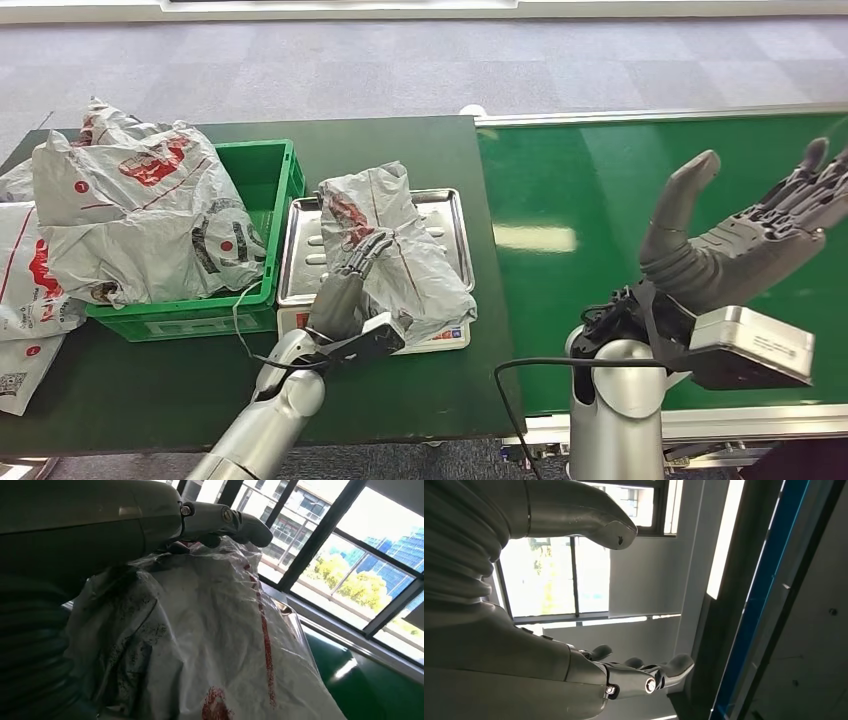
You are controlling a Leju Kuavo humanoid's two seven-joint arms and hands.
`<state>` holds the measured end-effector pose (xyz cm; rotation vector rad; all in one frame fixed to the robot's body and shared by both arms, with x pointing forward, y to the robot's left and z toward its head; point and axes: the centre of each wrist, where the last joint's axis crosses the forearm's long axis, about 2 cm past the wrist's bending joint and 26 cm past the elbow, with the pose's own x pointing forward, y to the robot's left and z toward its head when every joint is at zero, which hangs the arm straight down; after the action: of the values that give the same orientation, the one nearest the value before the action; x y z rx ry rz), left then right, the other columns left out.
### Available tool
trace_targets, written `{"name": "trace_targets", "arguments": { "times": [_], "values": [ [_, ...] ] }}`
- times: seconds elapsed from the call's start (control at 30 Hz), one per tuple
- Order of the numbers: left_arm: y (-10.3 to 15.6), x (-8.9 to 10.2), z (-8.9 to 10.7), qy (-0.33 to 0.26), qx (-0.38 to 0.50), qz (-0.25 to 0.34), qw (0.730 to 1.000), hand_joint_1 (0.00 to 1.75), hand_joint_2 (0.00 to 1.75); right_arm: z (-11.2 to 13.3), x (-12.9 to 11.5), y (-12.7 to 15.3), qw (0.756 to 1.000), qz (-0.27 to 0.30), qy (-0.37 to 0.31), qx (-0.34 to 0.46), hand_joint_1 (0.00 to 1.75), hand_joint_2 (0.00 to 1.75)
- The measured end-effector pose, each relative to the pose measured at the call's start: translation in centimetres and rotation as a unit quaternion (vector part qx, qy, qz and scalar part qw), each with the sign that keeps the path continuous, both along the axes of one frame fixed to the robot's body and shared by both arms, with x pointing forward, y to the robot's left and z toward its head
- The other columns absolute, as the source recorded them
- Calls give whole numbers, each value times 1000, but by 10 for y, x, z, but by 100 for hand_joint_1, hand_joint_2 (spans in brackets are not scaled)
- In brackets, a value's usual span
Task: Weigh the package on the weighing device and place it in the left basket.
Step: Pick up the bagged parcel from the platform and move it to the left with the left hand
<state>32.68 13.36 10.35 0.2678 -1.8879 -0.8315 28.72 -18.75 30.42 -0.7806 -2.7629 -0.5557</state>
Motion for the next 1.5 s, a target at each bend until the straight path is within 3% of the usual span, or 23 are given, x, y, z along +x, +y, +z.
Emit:
{"name": "trace_targets", "arguments": {
  "times": [0.13, 0.17, 0.27, 0.3, 0.73, 0.87, 0.97, 1.23, 1.3, 1.4, 1.5],
  "values": [
    [2, -1, -3, 11, 31, -17, 999, 3, 175, -3, -1, 0, 1000, 1, 4, 2, 0, 175],
    [3, -2, -4, 12, 37, -20, 999, 37, 175, -3, -1, 0, 1000, 2, 5, 3, 0, 175],
    [4, -3, -6, 15, 49, -25, 998, 165, 175, -5, -2, -1, 1000, 5, 8, 6, 0, 175],
    [5, -3, -7, 16, 52, -25, 998, 175, 175, -6, -2, -1, 1000, 5, 9, 7, 0, 175],
    [9, -6, -7, 6, 60, -23, 998, 175, 175, -12, -2, -1, 1000, 10, 20, 8, 0, 175],
    [10, -5, -5, 2, 60, -22, 998, 153, 175, -13, -2, 0, 1000, 11, 22, 10, 0, 175],
    [12, -6, -4, -7, 47, -18, 999, 173, 175, -16, 0, 1, 999, 14, 28, 9, 0, 175],
    [26, -10, 3, -49, -88, 23, 995, 175, 175, -26, 4, 5, 999, 20, 50, 2, 0, 175],
    [29, -11, 6, -70, -115, 51, 990, 175, 175, -27, 5, 6, 998, 20, 54, 1, 0, 175],
    [44, -7, 17, -157, -140, 160, 964, 175, 175, -31, 7, 7, 998, 22, 61, -2, 0, 175],
    [71, 2, 33, -262, -65, 244, 931, 175, 175, -34, 8, 9, 997, 25, 69, -4, 0, 175]
  ]
}}
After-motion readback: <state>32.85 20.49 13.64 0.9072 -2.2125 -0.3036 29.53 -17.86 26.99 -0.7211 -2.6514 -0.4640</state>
